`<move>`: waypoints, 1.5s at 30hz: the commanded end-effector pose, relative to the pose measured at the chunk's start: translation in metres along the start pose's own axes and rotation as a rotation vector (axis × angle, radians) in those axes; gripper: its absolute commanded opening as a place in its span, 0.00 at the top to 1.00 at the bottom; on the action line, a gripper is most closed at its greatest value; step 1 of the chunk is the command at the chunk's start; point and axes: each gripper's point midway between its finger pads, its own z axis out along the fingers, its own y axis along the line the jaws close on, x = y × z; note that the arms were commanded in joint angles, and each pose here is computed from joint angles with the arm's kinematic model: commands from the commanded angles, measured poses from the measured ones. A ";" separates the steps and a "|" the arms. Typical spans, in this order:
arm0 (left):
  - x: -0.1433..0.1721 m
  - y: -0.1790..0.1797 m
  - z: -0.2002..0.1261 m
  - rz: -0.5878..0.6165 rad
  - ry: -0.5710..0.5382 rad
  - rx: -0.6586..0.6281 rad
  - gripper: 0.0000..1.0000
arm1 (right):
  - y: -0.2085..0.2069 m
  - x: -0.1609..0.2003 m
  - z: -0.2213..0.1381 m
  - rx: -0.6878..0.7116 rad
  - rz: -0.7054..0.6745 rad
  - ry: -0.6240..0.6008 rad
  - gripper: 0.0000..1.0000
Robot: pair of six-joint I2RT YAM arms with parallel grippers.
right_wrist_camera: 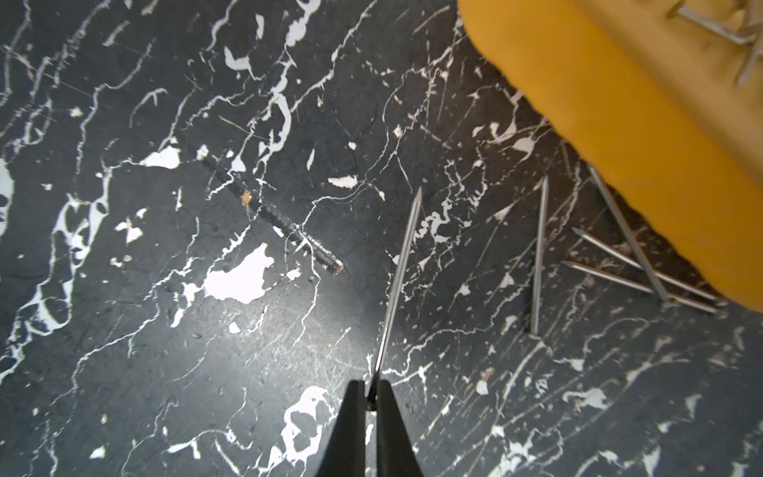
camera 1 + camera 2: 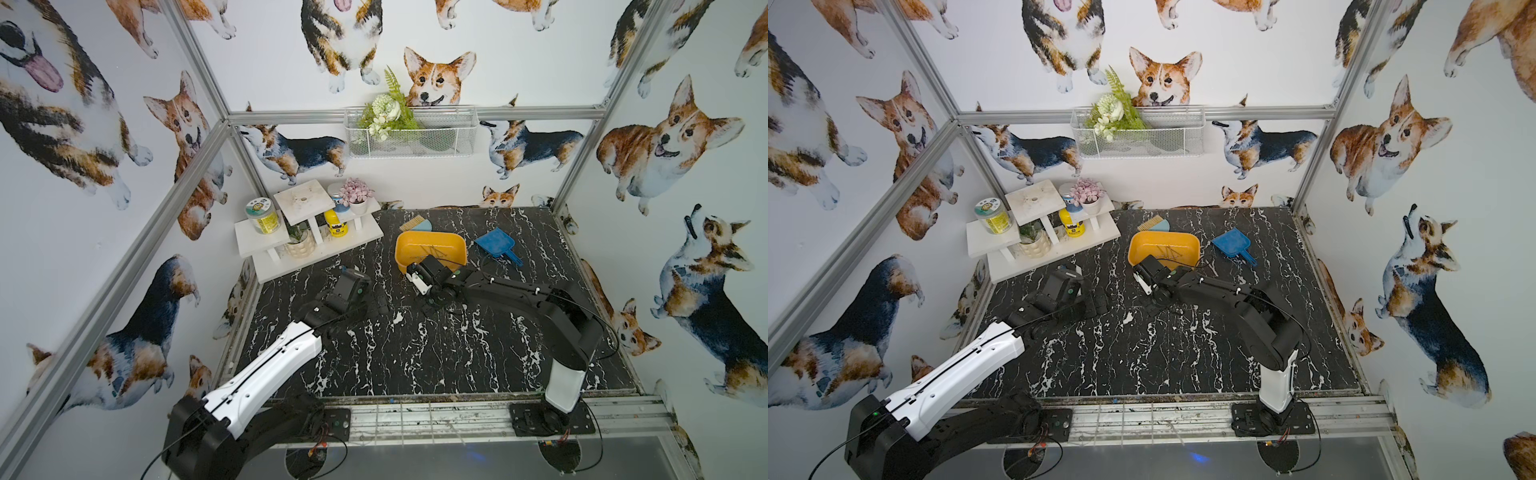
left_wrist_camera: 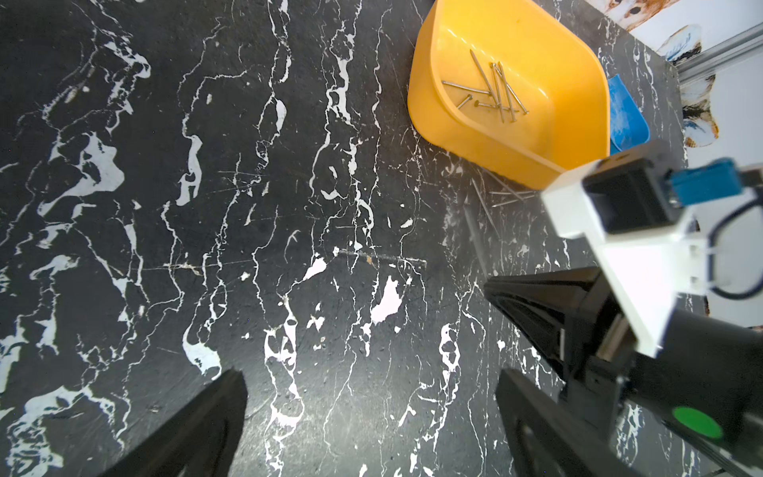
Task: Put the nails on the desktop into the storage box
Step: Pick up the nail from the center of the board, then place the nail in the storage box.
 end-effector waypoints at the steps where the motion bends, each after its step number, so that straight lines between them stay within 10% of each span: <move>1: -0.006 -0.004 0.000 0.008 -0.017 0.012 0.00 | -0.001 -0.007 -0.017 0.007 -0.016 -0.021 1.00; 11: -0.017 -0.012 0.001 0.014 -0.025 0.017 0.00 | -0.052 -0.066 -0.042 0.084 0.009 -0.111 1.00; 29: -0.024 -0.021 0.006 0.015 -0.012 0.022 0.00 | -0.122 -0.115 0.018 0.105 0.131 -0.077 0.99; 36: -0.025 -0.025 0.011 0.015 -0.002 0.025 0.00 | -0.119 -0.128 0.002 0.091 0.148 -0.128 0.54; 45: -0.033 -0.037 0.017 0.014 0.001 0.041 0.00 | -0.110 -0.100 -0.044 0.072 0.169 -0.200 0.48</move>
